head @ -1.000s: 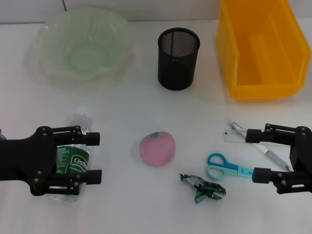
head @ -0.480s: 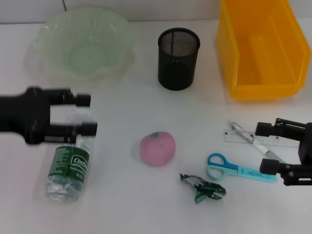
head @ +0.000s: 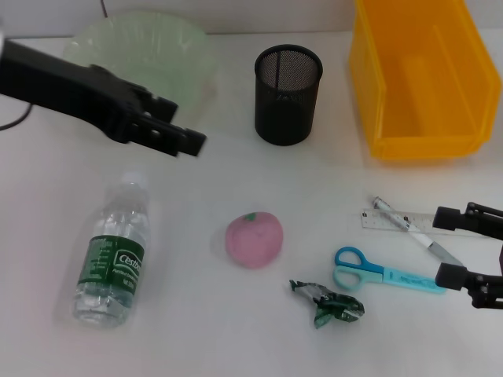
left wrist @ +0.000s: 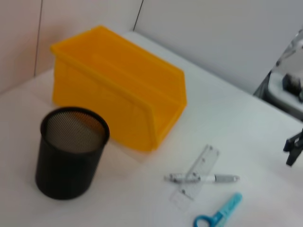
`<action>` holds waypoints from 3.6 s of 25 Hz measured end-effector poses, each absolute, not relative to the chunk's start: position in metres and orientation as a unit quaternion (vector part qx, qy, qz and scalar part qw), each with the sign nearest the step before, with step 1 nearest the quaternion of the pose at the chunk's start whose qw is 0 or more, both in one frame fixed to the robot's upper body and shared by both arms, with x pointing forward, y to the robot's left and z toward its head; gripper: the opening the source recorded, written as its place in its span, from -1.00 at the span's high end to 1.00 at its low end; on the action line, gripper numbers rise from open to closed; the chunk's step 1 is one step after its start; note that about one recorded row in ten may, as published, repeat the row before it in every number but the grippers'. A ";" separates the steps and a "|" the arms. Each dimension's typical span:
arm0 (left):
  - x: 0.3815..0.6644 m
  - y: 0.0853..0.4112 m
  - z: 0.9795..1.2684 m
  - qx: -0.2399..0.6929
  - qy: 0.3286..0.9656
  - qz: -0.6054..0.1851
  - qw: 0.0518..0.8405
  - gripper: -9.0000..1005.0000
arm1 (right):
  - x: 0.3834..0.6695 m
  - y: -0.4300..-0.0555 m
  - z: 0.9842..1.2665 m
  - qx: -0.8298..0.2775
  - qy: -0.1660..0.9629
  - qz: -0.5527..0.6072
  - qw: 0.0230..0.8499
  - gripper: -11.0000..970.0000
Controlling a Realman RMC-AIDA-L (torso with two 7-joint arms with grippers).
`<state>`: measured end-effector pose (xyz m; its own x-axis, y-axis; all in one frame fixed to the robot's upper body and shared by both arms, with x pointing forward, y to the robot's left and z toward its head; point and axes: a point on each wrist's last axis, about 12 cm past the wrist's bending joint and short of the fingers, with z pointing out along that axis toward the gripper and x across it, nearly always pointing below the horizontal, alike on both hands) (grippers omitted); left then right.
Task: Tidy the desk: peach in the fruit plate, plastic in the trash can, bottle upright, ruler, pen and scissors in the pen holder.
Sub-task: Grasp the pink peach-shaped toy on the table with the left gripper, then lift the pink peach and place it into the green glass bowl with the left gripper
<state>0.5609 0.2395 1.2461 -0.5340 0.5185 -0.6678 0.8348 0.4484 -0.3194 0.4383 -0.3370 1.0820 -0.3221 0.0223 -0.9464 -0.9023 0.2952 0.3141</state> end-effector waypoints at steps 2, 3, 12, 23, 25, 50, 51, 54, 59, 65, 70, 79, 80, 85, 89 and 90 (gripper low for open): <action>0.562 0.234 1.247 0.419 0.817 -0.317 0.238 -0.51 | 0.437 -0.338 1.081 -0.336 0.654 0.486 0.473 -0.73; 0.562 0.234 1.247 0.419 0.817 -0.317 0.238 -0.51 | 0.435 -0.340 1.080 -0.334 0.657 0.483 0.472 -0.73; 0.567 0.160 1.230 0.518 0.793 -0.253 0.199 -0.50 | 0.424 -0.359 1.073 -0.314 0.692 0.452 0.468 -0.73; 0.577 0.131 1.156 0.550 0.796 -0.179 0.179 -0.49 | 0.424 -0.360 1.069 -0.305 0.702 0.442 0.468 -0.72; 0.574 0.129 1.148 0.557 0.794 -0.175 0.170 -0.49 | 0.424 -0.360 1.068 -0.303 0.703 0.441 0.468 -0.72; 0.564 0.129 1.132 0.566 0.788 -0.172 0.174 0.64 | 0.426 -0.356 1.066 -0.297 0.702 0.448 0.467 -0.71; 0.564 0.129 1.132 0.566 0.788 -0.172 0.174 0.68 | 0.426 -0.356 1.066 -0.297 0.702 0.448 0.467 -0.71; 0.565 0.129 1.135 0.562 0.785 -0.182 0.184 0.80 | 0.426 -0.356 1.066 -0.297 0.702 0.448 0.467 -0.71; 0.572 0.144 1.158 0.526 0.781 -0.224 0.252 0.88 | 0.426 -0.356 1.065 -0.295 0.704 0.446 0.467 -0.70; 0.606 0.208 1.206 0.386 0.786 -0.251 0.412 0.83 | 0.426 -0.354 1.064 -0.293 0.702 0.450 0.468 -0.70; 0.633 0.244 1.216 0.293 0.788 -0.235 0.487 0.77 | 0.430 -0.348 1.064 -0.295 0.697 0.458 0.467 -0.70; 0.664 0.255 1.196 0.208 0.805 -0.182 0.525 0.63 | 0.437 -0.336 1.064 -0.301 0.686 0.468 0.468 -0.69; 0.663 0.253 1.191 0.213 0.805 -0.169 0.527 0.60 | 0.437 -0.335 1.064 -0.301 0.686 0.469 0.468 -0.69; 0.661 0.262 1.183 0.195 0.808 -0.143 0.537 0.42 | 0.437 -0.334 1.064 -0.301 0.685 0.470 0.467 -0.69; 0.655 0.271 1.180 0.181 0.810 -0.148 0.537 0.28 | 0.437 -0.334 1.064 -0.302 0.685 0.470 0.467 -0.69; 0.651 0.273 1.180 0.180 0.810 -0.162 0.534 0.20 | 0.437 -0.334 1.064 -0.301 0.685 0.470 0.468 -0.69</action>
<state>0.6508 0.2726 1.1796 -0.3645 0.1182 -0.9237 0.4638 0.8832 -0.0700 0.4374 -0.3344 1.0638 -0.3806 0.0281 -0.9243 -0.8521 0.3777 0.3623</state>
